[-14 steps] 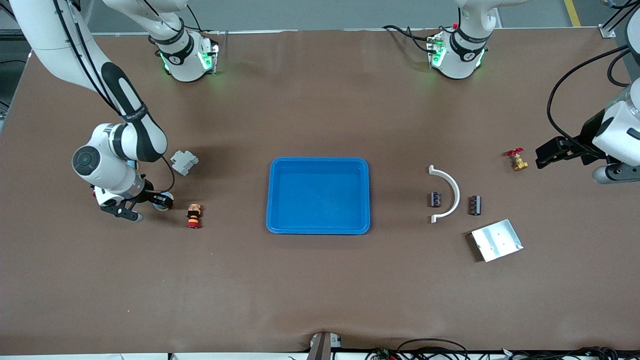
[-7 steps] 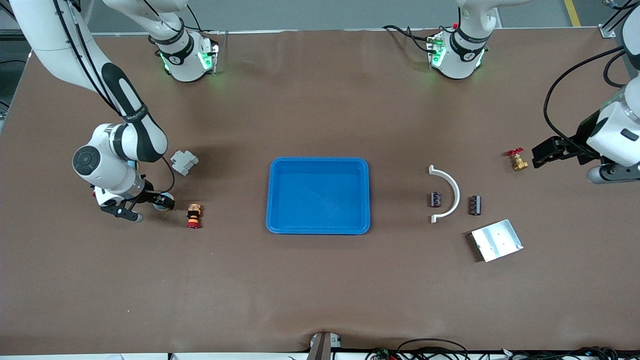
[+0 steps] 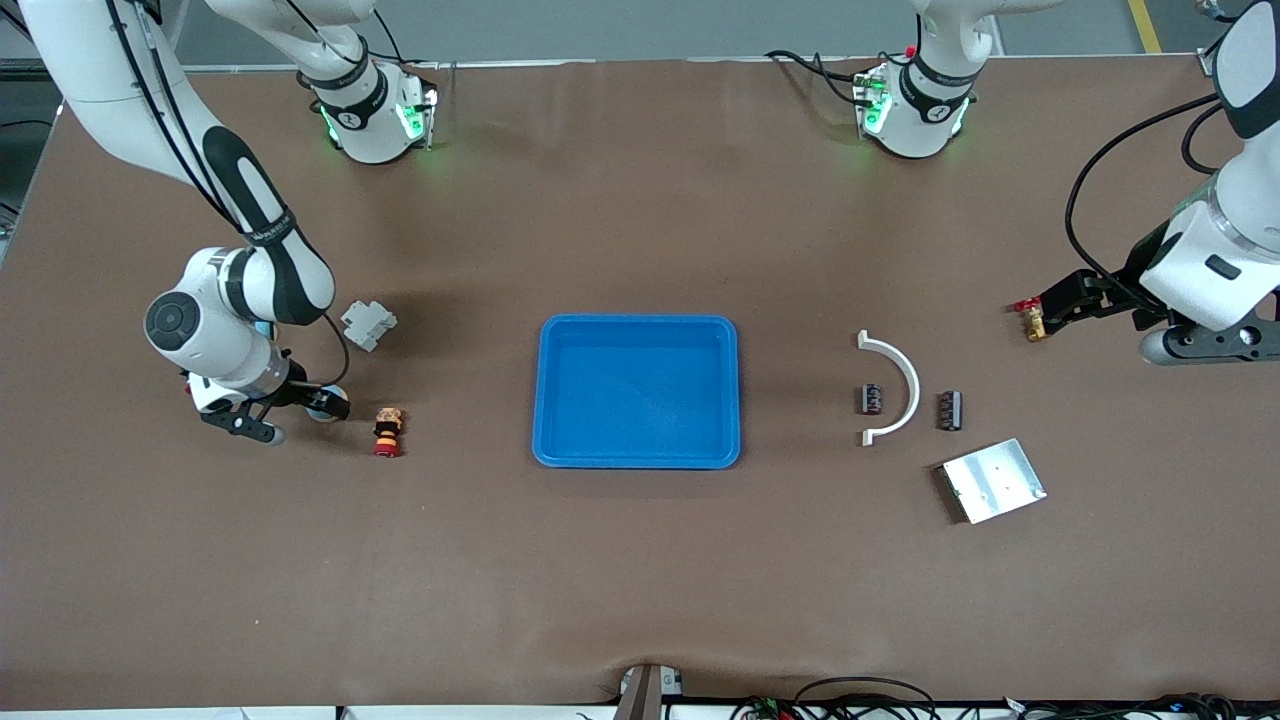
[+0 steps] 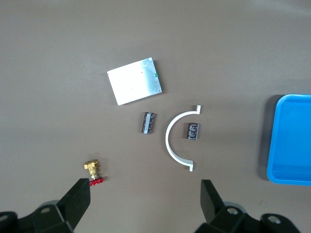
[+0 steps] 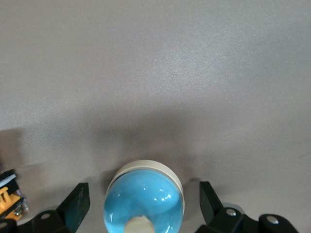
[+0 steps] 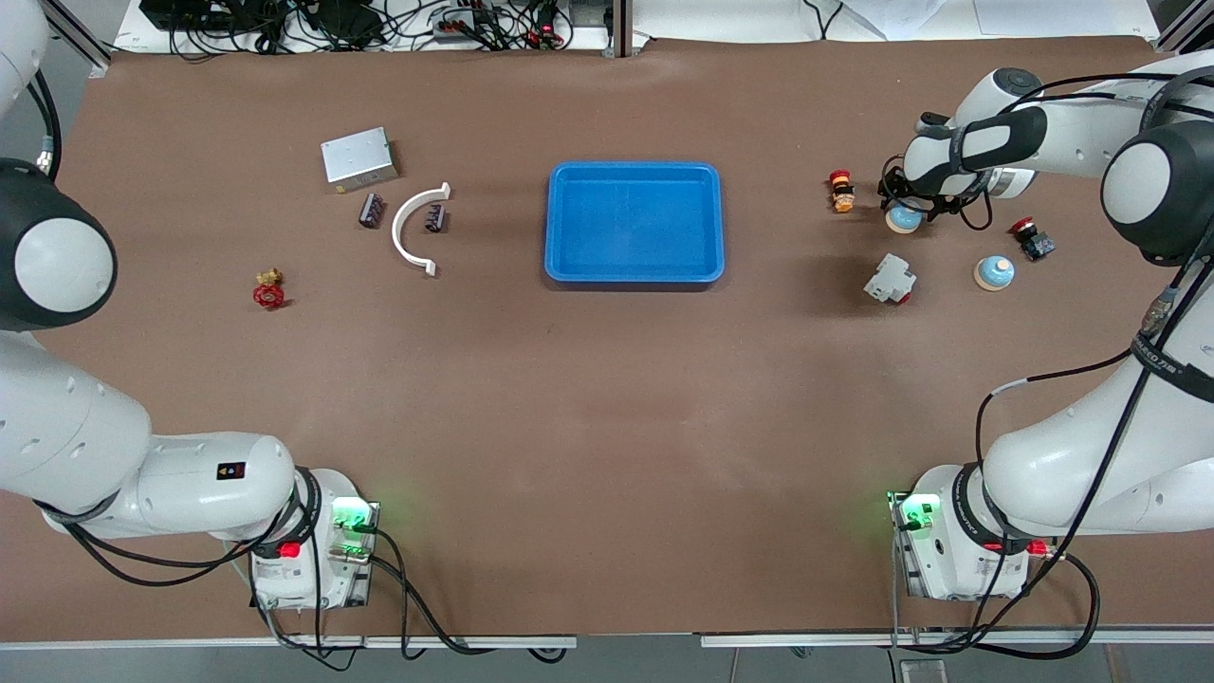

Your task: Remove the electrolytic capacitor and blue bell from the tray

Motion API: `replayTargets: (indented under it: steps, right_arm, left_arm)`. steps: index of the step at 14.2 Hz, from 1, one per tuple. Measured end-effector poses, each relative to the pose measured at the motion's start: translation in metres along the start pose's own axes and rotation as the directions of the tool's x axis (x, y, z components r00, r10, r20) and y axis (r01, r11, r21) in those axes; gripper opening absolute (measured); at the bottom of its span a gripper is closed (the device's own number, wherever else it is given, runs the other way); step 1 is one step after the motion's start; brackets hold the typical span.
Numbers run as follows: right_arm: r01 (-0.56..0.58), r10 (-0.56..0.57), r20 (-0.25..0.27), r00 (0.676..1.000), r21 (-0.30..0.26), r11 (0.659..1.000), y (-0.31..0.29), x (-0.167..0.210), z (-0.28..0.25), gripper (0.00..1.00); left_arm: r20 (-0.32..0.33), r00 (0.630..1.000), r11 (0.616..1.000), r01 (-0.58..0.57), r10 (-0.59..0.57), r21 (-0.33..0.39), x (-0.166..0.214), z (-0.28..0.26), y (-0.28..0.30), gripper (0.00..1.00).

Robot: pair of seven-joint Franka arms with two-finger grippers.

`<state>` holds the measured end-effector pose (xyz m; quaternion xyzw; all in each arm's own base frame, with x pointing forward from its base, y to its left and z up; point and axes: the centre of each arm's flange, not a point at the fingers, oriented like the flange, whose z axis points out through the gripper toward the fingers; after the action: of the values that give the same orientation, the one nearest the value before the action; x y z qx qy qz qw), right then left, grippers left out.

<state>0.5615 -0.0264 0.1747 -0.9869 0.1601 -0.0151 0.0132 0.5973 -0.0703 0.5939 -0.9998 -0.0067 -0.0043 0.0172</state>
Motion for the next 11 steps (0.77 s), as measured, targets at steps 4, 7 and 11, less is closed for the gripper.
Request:
replayTargets:
  steps: [4,7,11]
  right_arm:
    - [-0.001,0.001,-0.002,1.0,0.001,1.0,-0.001,0.004,-0.006,1.0]
    - [-0.001,0.001,-0.004,1.0,0.003,1.0,-0.003,0.009,-0.018,1.0]
    - [-0.001,0.001,-0.007,1.0,0.005,1.0,-0.003,0.01,-0.025,1.0]
  left_arm:
    - [-0.002,1.0,1.0,-0.02,0.02,-0.003,-0.002,-0.001,0.011,1.0]
    - [-0.002,1.0,1.0,-0.025,0.025,-0.004,-0.002,-0.002,0.013,1.0]
    - [-0.003,1.0,1.0,-0.021,0.021,-0.004,-0.002,-0.002,0.011,1.0]
